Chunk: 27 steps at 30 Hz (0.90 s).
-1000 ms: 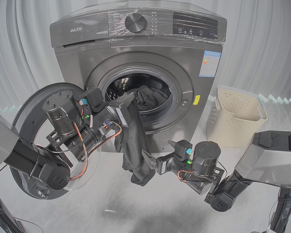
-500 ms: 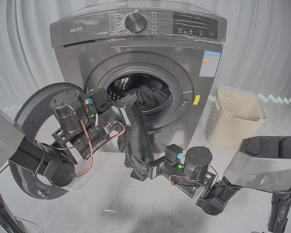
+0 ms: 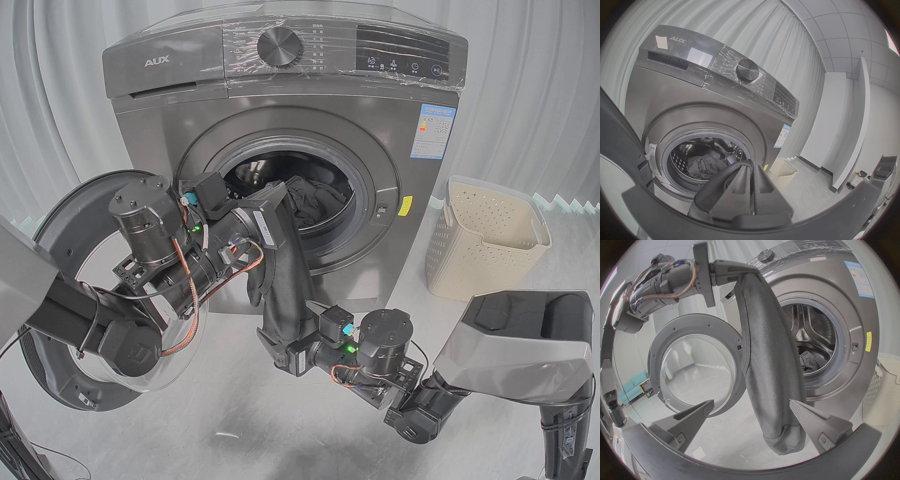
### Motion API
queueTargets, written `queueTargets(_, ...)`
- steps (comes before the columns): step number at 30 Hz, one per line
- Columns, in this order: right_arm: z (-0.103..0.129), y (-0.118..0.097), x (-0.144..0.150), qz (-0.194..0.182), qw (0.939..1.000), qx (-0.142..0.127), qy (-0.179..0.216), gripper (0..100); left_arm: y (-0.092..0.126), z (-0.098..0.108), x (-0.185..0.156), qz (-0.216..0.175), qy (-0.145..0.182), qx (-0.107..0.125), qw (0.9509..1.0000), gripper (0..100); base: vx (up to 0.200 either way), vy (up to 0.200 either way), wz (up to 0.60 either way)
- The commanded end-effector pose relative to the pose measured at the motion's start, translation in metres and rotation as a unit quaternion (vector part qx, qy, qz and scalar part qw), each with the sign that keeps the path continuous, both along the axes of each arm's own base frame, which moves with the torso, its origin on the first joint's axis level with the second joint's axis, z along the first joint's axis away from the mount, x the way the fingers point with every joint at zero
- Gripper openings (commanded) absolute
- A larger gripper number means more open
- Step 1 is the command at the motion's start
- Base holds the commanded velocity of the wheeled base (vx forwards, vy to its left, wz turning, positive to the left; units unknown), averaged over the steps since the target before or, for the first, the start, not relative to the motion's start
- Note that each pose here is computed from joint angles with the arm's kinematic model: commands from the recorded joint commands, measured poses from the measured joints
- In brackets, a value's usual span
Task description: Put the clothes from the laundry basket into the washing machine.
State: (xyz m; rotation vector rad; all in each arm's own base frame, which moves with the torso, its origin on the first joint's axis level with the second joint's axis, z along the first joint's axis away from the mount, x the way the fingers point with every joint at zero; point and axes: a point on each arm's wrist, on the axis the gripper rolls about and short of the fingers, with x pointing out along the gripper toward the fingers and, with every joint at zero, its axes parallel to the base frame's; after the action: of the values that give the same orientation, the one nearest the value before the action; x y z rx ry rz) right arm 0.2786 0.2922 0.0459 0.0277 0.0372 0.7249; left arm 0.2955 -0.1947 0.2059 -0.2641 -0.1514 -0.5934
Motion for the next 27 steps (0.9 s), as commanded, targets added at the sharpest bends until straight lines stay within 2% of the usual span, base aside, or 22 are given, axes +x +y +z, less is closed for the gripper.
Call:
queueTargets(1, -0.014, 0.007, 0.015, -0.008, 1.0, -0.004, -0.003, 100, 0.0, 0.0, 0.0, 0.001, 0.0, -0.001, 1.0, 0, 0.0, 0.0, 0.0)
queueTargets(10, -0.018, 0.013, 0.039, -0.025, 0.9995, 0.011, -0.017, 100, 0.001, 0.0, -0.002, 0.004, -0.001, -0.004, 1.0, 0, 0.0, 0.0, 0.0)
queueTargets(22, -0.02, 0.018, 0.05, -0.034, 0.9989, 0.02, -0.024, 100, 0.001, 0.0, -0.001, 0.005, 0.0, -0.004, 1.0, 0, 0.0, 0.0, 0.0)
queueTargets(23, -0.02, 0.018, 0.05, -0.037, 0.9988, 0.022, -0.023, 0, 0.001, 0.0, -0.001, 0.006, -0.001, -0.004, 1.0, 0, 0.0, 0.0, 0.0)
queueTargets(27, -0.017, 0.014, 0.051, -0.041, 0.9986, 0.024, -0.024, 0, 0.002, -0.003, -0.001, 0.006, 0.004, -0.001, 1.0, 0, 0.0, 0.0, 0.0)
